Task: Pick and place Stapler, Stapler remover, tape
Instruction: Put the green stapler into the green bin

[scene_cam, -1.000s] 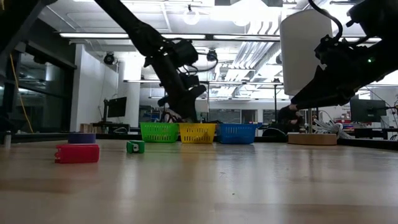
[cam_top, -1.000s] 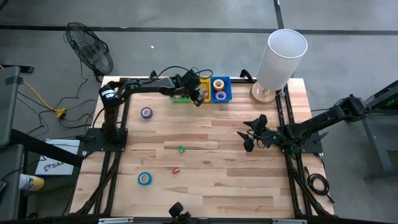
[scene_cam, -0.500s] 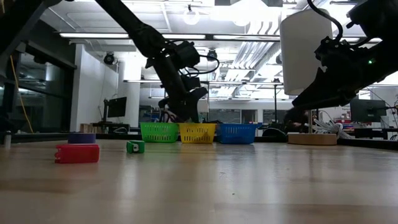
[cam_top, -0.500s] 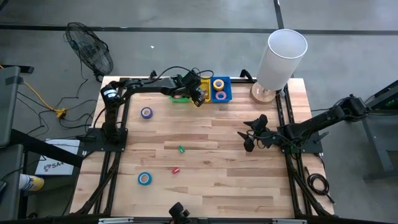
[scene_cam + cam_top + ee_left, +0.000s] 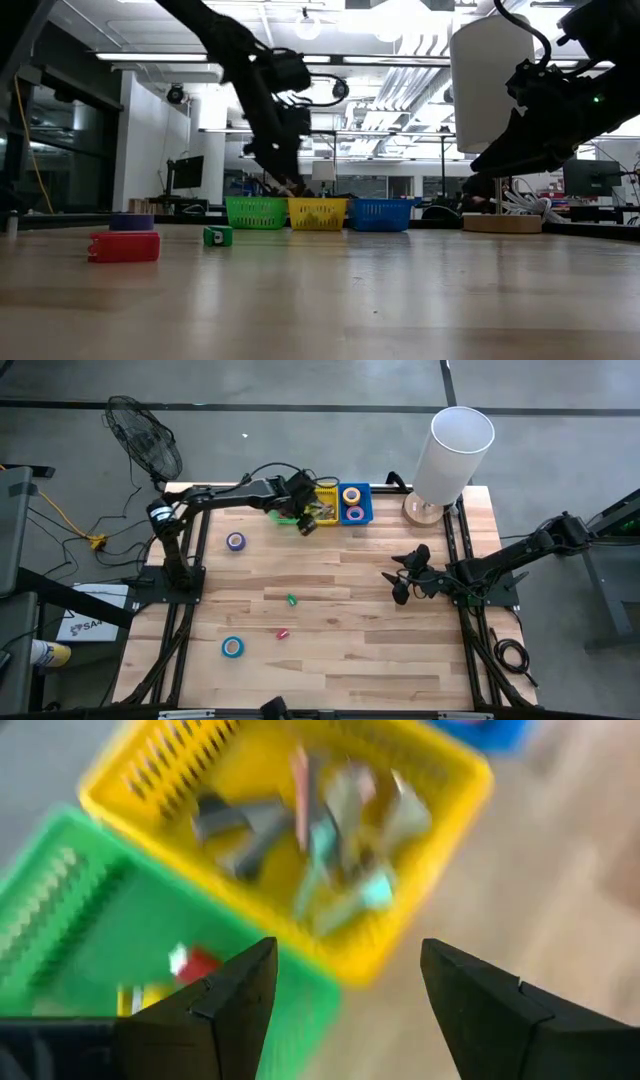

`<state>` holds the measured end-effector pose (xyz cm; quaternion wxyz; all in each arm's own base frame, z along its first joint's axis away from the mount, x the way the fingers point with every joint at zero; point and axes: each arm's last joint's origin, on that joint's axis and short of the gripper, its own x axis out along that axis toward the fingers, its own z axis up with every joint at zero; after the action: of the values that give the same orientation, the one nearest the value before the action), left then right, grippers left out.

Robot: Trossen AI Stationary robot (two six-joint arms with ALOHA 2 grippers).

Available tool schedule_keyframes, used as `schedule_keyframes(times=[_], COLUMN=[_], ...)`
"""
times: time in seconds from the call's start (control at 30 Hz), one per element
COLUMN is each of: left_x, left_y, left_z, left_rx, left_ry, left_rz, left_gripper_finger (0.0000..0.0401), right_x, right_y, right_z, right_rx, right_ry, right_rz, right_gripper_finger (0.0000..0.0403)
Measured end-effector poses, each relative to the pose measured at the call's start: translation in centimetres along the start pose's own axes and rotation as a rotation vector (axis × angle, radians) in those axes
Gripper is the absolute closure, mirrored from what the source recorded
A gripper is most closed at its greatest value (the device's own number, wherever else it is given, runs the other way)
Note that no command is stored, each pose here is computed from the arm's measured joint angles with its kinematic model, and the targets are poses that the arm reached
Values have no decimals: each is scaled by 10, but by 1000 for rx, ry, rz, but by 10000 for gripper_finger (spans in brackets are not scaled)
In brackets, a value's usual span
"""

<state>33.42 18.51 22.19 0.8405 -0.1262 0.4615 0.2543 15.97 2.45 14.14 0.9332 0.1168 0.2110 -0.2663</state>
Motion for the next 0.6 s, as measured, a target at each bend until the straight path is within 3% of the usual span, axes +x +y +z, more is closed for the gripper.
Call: schedule_keyframes(times=[0.13, 0.4, 0.6], left_x=[-23, -45, -44], left_y=[-8, -42, -71], left_z=[-14, -49, -65], left_rx=[138, 541, 757], left_ry=[134, 410, 438], left_rz=[-123, -361, -419], left_gripper_finger=[166, 167, 168], right_x=[0, 0, 0], right_y=[0, 0, 0], right_z=[0, 0, 0], right_rx=[-1, -4, -6], right_ry=[2, 4, 5], right_rz=[2, 0, 0], right_gripper_finger=[111, 111, 111])
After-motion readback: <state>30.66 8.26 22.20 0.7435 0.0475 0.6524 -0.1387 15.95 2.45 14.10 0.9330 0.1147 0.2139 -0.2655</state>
